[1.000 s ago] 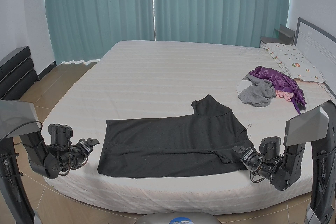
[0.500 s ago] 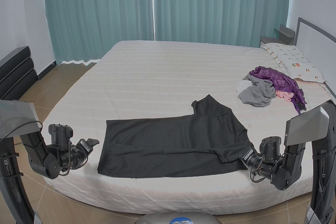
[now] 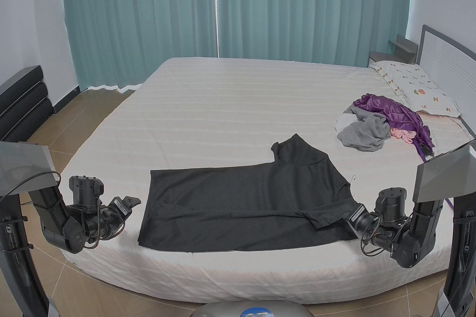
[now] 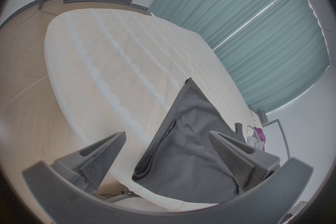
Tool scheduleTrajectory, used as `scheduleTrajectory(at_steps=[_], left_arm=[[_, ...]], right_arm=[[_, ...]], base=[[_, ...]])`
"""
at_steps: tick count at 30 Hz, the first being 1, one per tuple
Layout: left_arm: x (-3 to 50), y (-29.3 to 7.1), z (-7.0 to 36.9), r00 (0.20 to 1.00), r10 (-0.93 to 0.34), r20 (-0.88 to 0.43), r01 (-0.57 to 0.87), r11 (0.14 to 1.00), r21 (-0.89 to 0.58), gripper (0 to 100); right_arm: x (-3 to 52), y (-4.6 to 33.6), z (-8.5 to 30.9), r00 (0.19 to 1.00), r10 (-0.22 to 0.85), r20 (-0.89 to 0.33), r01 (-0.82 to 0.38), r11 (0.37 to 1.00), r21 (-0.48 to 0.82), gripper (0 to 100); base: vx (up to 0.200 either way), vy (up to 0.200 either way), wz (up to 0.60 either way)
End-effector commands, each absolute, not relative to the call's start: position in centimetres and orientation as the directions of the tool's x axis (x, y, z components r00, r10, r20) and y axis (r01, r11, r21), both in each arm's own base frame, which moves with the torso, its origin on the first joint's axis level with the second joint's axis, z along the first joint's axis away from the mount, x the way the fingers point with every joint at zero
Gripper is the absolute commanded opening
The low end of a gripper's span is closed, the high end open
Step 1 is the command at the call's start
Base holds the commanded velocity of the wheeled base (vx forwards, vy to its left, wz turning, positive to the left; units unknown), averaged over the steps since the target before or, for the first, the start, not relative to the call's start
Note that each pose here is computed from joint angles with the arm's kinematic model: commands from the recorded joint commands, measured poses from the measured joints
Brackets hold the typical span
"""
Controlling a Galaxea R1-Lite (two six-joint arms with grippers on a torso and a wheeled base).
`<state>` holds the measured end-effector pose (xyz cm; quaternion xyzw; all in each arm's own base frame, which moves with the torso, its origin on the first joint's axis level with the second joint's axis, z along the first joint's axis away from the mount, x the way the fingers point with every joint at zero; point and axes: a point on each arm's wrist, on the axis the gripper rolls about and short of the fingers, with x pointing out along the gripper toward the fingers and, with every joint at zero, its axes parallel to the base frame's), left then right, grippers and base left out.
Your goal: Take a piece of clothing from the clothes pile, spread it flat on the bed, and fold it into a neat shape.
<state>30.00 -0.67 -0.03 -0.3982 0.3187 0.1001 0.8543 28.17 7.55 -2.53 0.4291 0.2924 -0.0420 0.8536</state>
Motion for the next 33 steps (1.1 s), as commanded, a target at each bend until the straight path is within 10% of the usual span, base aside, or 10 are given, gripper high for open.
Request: scheduleTrajectory(at_steps=[1,23,24,33], left_arm=[[30.0,-0.6,-0.1,0.777,-0.081,-0.625,-0.427,0.662,-0.616,100],[30.1,-0.6,-0.2,0.775,-0.077,-0.627,-0.431,0.662,-0.613,100],[30.1,-0.6,-0.2,0.775,-0.077,-0.627,-0.431,0.662,-0.613,100],[30.1,-0.6,-0.2,0.775,-0.077,-0.627,-0.431,0.662,-0.613,100]], right_arm=[[27.7,7.6,-0.7,0.848,0.189,-0.495,0.288,0.621,0.729,0],[25.6,7.7,1.1,0.818,0.187,-0.544,0.308,0.658,0.688,0],[25.4,7.6,0.9,0.809,0.184,-0.558,0.309,0.674,0.671,100],[25.2,7.1,-0.1,0.746,0.156,-0.647,0.343,0.743,0.574,100]], base=[[0.0,0.0,0.0],[0.0,0.0,0.0],[0.0,0.0,0.0],[0.0,0.0,0.0]])
